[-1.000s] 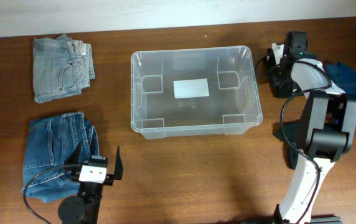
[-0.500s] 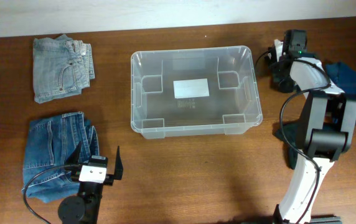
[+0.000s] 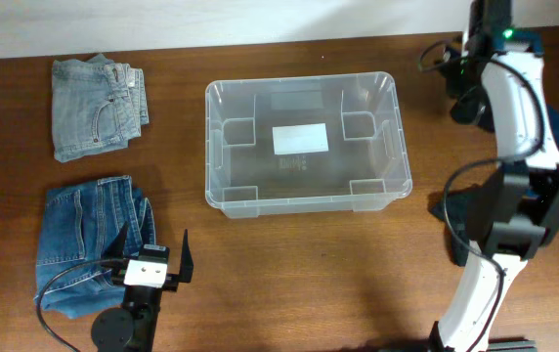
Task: Pack container
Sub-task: 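Carry the black garment into the container's left side and release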
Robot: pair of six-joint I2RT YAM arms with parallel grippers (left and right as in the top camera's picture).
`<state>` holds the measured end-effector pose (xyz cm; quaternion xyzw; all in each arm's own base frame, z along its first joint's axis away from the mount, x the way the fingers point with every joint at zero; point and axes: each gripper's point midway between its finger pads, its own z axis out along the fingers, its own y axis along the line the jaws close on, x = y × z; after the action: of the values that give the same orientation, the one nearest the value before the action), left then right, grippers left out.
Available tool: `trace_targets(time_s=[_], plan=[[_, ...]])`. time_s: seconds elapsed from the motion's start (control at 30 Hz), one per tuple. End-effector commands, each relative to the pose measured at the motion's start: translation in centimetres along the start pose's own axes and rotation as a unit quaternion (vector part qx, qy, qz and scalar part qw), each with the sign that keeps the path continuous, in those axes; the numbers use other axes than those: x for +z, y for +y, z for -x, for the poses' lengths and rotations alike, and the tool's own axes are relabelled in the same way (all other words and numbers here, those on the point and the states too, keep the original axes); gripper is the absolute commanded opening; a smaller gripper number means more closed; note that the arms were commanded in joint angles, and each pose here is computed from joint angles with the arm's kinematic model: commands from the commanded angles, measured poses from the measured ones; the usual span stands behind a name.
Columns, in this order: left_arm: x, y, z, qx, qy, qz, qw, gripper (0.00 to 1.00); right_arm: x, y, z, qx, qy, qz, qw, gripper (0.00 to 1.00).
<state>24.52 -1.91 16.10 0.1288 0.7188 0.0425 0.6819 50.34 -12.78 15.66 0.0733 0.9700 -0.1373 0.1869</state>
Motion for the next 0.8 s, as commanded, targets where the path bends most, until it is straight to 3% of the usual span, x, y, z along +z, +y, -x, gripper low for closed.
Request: trace_targets(time_s=[0.0,0.07,0.27,0.53,0.77], plan=[[0.0,0.2,-0.2,0.008,0.001,0.006,1.0,0.99,-10.9,1.4,2.9,0.033,-0.095,0.026,0.995,0.04],[0.0,0.2,-0.2,0.008,0.001,0.005,1.0,1.0,-14.9,4.0,1.6,0.044,-0.093,0.048,0.993,0.04],[0.0,0.2,-0.2,0.008,0.001,0.005,1.0,0.99,-20.2,12.7,-2.0,0.061,-0.077,0.108,0.989,0.04],[0.0,0.2,-0.2,0.008,0.001,0.006,1.0,0.99,-23.4,25.1,-4.0,0.046,-0.095,0.189,0.976,0.04],[0.0,0.2,-0.2,0.008,0.001,0.005,1.0,0.99,-22.3,32.6,-6.4,0.037,-0.08,0.211,0.973,0.04]])
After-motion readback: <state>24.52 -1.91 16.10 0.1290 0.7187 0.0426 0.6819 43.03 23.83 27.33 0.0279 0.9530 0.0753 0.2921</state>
